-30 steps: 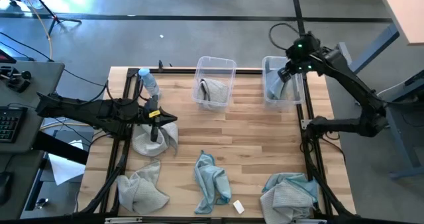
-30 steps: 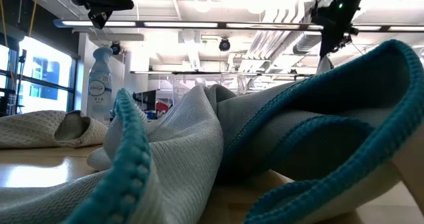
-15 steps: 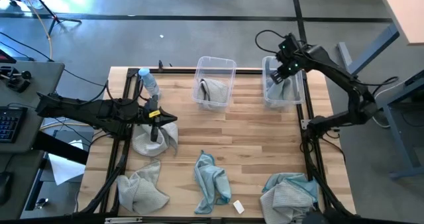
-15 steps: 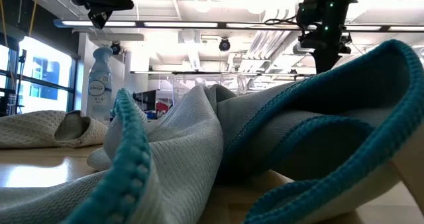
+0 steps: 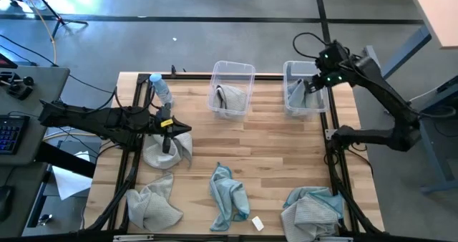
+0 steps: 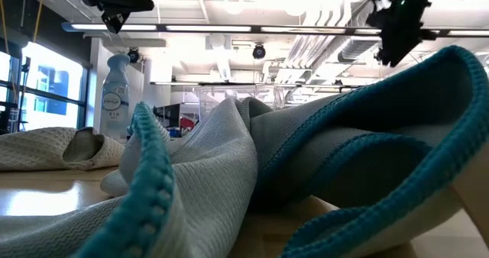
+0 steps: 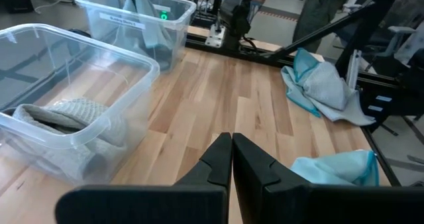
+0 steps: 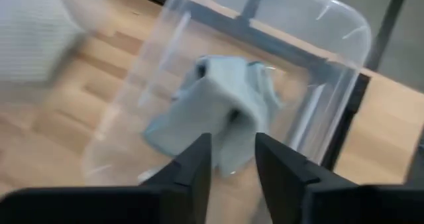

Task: Sort microfiber towel by color & place in baskets
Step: Put the white microfiber cloth into the left transparent bin

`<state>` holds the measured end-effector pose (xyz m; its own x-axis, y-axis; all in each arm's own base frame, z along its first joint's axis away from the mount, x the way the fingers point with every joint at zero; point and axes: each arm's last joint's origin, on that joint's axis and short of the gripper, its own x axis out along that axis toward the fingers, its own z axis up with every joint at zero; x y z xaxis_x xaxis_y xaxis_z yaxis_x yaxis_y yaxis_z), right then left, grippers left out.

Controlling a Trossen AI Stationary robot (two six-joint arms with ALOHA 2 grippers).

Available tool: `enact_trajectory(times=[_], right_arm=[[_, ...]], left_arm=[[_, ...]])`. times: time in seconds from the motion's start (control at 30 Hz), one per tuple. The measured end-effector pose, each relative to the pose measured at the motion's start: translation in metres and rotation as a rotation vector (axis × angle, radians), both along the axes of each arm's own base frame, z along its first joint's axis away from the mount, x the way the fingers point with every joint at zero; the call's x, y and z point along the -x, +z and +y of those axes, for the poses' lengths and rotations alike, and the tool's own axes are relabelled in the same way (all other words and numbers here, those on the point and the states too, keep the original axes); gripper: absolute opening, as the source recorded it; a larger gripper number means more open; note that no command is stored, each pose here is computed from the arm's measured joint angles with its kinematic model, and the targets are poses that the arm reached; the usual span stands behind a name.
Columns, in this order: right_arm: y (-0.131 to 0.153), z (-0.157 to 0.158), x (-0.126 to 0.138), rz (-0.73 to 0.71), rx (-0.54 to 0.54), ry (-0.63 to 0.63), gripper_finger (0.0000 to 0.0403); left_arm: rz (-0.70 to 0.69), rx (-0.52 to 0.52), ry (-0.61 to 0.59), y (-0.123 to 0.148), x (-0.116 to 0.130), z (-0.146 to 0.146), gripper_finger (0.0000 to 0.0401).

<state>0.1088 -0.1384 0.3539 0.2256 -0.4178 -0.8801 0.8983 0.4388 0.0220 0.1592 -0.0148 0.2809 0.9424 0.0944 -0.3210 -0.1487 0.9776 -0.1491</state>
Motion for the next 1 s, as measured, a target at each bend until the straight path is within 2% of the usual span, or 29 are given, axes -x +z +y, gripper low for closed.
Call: enact_trajectory(times=[0.17, 0.3, 0.5, 0.77, 1.0], right_arm=[[0.014, 0.036, 0.001, -0.126, 0.023, 0.032, 0.0011], [0.014, 0.063, -0.005, -0.225, -0.021, 0.043, 0.002], [-0.017, 0.102, -0.032, -0.252, -0.081, 0.112, 0.0004], [-0.04, 0.158, -0.068, -0.465, -0.014, 0.204, 0.0001], [-0.058, 0.194, -0.084, -0.375, 0.015, 0.357, 0.0001]], left_arm=[[0.001, 0.001, -0.003, 0.0, 0.0, 0.0, 0.0], [0.001, 0.001, -0.003, 0.0, 0.0, 0.0, 0.0], [0.011, -0.001, -0.003, -0.001, 0.0, 0.0, 0.0], [0.024, -0.002, -0.003, -0.002, 0.001, 0.0, 0.0], [0.028, 0.038, 0.011, -0.003, 0.001, 0.0, 0.0019]])
